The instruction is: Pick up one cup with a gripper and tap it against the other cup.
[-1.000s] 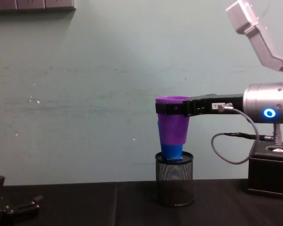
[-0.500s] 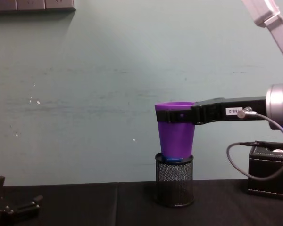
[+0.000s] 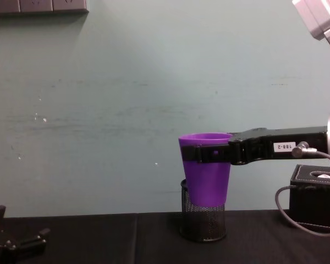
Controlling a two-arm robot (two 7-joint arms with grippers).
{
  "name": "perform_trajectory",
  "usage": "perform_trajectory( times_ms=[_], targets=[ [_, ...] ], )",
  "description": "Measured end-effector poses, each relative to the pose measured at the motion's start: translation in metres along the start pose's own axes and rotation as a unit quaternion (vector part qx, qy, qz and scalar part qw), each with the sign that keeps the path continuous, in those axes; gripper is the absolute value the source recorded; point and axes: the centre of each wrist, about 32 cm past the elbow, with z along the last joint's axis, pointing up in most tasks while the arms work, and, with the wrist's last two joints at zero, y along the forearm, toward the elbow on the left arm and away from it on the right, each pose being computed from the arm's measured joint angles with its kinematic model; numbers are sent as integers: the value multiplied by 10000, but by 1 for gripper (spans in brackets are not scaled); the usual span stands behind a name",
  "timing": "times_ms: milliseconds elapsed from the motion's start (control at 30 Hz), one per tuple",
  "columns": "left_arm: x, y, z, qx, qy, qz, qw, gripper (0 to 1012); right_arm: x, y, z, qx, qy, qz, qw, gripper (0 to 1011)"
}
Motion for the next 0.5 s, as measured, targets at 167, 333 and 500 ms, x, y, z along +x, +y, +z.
perform_trajectory(
  times_ms=[167,333,500],
  targets=[
    [0,0,0,0,0,0,10000,1005,-35,-23,-8,0,-38,81,10000,724],
    [0,0,0,0,0,0,10000,1005,-75,-34,-8,14,-57,167,9998,726],
    [0,0,0,0,0,0,10000,1005,-89,-25,-46,-29,-38,184,9998,726]
  ],
)
